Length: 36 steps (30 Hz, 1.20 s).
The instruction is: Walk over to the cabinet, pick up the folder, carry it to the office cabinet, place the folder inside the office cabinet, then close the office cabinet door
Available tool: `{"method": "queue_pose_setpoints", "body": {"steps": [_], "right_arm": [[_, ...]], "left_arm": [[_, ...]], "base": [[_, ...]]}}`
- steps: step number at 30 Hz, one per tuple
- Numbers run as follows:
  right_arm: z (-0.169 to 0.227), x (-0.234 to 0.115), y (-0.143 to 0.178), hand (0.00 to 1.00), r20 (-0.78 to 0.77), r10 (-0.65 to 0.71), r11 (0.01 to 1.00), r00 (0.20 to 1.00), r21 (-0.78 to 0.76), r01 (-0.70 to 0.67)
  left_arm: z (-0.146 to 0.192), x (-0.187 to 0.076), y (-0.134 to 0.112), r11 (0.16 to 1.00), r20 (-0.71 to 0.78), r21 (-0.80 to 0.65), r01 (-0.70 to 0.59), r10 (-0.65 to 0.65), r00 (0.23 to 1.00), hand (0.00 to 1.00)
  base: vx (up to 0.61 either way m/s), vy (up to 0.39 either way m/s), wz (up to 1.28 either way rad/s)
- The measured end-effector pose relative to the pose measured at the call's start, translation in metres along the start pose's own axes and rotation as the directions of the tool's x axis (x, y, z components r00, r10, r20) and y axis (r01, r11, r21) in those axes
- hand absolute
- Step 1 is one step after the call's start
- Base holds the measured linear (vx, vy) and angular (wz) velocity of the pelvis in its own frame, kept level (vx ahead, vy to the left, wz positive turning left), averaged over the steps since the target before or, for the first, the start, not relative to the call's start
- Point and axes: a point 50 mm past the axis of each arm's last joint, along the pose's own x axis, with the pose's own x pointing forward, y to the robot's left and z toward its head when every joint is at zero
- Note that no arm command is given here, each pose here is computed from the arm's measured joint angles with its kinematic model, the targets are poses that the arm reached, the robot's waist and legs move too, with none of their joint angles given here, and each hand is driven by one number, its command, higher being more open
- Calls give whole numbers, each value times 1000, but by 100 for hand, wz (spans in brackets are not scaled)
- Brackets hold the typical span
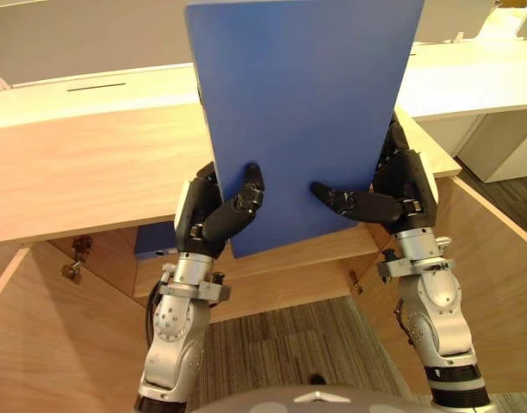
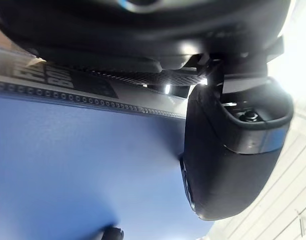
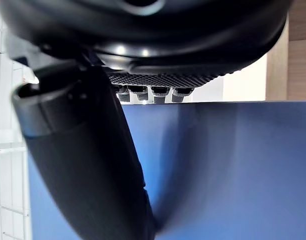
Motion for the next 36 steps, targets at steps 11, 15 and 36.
{"method": "queue_pose_setpoints", "body": {"steps": [11,15,36], "right_arm": [[-20,9,-6,0,-95,57,995,994,-82,-65],[-26,7,-9,0,-130,41,995,991,-81,-52],[-19,11,16,0,-47,69,997,996,19,-69]], "left_arm": [[-10,3,3,999,-38,-26,46,-47,998,0],[-12,1,9,999,-65,5,53,-53,997,0],[-14,-2,22,995,-58,55,-81,85,995,100]], "base": [[-55,6,7],[-27,3,10],[-4,-12,5]]}}
